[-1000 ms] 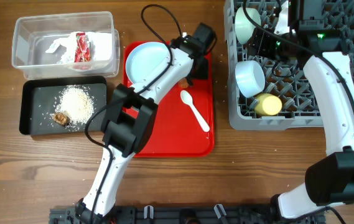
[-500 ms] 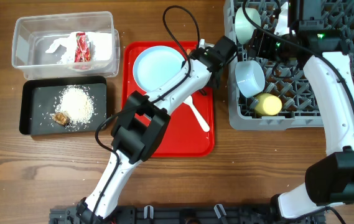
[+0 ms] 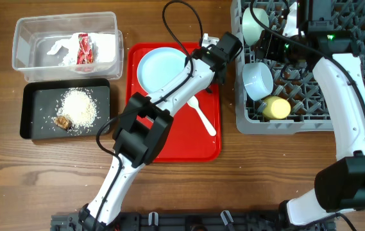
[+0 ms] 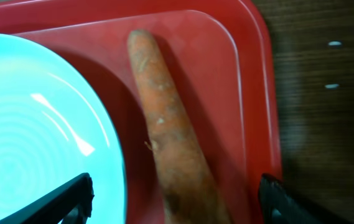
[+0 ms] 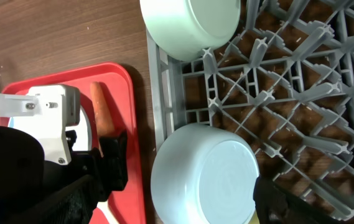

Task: Sort waste into correct bins and load items into the dishwasher rack
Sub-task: 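Reach the left gripper across the red tray and grasp the carrot, then carry the carrot left and drop it onto the black tray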

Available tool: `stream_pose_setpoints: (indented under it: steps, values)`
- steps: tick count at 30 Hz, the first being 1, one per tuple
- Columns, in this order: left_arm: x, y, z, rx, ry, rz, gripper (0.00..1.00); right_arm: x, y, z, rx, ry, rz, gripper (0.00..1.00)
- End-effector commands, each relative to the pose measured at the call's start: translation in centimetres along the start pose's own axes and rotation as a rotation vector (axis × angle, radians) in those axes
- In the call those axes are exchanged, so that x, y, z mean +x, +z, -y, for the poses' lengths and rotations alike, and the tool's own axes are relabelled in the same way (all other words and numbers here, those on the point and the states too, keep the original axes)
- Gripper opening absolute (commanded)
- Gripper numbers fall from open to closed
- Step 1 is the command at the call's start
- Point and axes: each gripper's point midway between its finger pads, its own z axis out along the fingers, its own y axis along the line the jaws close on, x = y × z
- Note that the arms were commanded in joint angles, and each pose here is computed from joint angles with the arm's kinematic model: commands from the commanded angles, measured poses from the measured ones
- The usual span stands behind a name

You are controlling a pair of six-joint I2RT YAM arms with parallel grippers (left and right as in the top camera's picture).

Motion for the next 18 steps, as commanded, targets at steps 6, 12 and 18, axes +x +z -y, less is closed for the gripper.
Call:
stream_pose_setpoints:
  steps: [6,12,18]
  values:
    - [1.0,0.0,2.2,0.066,-0.223,-0.038,0.65,1.2,0.4,0.3,0.012,-0.034,-0.053,0.83]
    - [1.7,1.6,1.9,0.048,-0.258,-0.056,0.57,1.3,0.4,0.4,0.013,-0.033,-0.057,0.83]
    - [2.4,4.7,0.2,0.009,-0.34,-0.089,0.57,1.3,0.4,0.4,0.013,-0.033,-0.057,0.83]
